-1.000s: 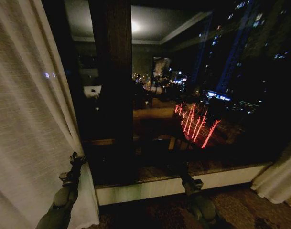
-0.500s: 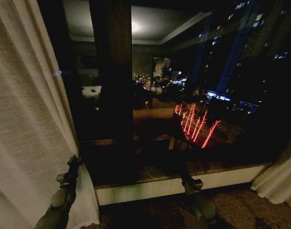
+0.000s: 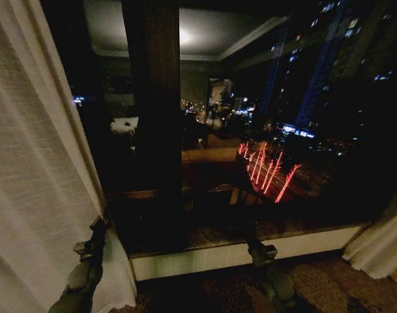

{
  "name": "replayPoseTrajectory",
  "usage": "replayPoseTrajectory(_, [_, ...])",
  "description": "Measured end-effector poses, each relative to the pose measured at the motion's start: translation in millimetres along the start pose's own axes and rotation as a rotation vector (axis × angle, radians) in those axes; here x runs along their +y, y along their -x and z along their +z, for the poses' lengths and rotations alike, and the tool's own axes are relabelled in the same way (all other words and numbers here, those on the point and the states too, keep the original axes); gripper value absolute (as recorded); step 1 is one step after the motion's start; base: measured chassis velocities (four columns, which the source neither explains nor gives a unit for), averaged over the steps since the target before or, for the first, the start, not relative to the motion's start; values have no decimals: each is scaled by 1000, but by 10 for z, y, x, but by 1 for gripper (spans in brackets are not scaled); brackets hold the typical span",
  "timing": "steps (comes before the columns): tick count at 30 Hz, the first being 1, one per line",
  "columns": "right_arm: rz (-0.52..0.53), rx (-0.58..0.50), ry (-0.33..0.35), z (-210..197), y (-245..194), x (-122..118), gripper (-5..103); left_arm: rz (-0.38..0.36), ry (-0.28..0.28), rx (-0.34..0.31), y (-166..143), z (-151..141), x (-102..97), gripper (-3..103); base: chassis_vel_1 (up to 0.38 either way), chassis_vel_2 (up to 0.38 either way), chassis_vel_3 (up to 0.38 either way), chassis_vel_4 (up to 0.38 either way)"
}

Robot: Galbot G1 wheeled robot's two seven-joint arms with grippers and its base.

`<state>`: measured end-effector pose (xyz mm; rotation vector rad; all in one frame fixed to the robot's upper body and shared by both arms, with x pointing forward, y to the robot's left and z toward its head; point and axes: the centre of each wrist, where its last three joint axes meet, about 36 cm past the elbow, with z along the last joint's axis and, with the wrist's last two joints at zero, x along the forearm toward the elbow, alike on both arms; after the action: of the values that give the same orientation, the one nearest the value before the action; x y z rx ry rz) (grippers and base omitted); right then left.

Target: Open the curtains by pulling them apart, changing their state from closed to fully open.

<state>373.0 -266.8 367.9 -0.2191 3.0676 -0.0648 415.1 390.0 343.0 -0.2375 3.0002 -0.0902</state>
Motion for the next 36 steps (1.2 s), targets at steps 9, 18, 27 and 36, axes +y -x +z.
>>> replayPoseTrajectory(9, [0,0,0,0,0,0,100,15,0,10,-58,-27,-59,0,0,0,0,0])
replayPoseTrajectory(18, [0,0,0,0,0,0,100,15,20,8,-95,-6,-50,0,83,71,-71,-66])
replayPoseTrajectory(27, [0,0,0,0,0,0,100,11,26,2,-133,13,-32,0,230,237,-241,-236])
replayPoseTrajectory(36, [0,0,0,0,0,0,100,5,31,3,-188,38,-38,0,326,333,-322,-329])
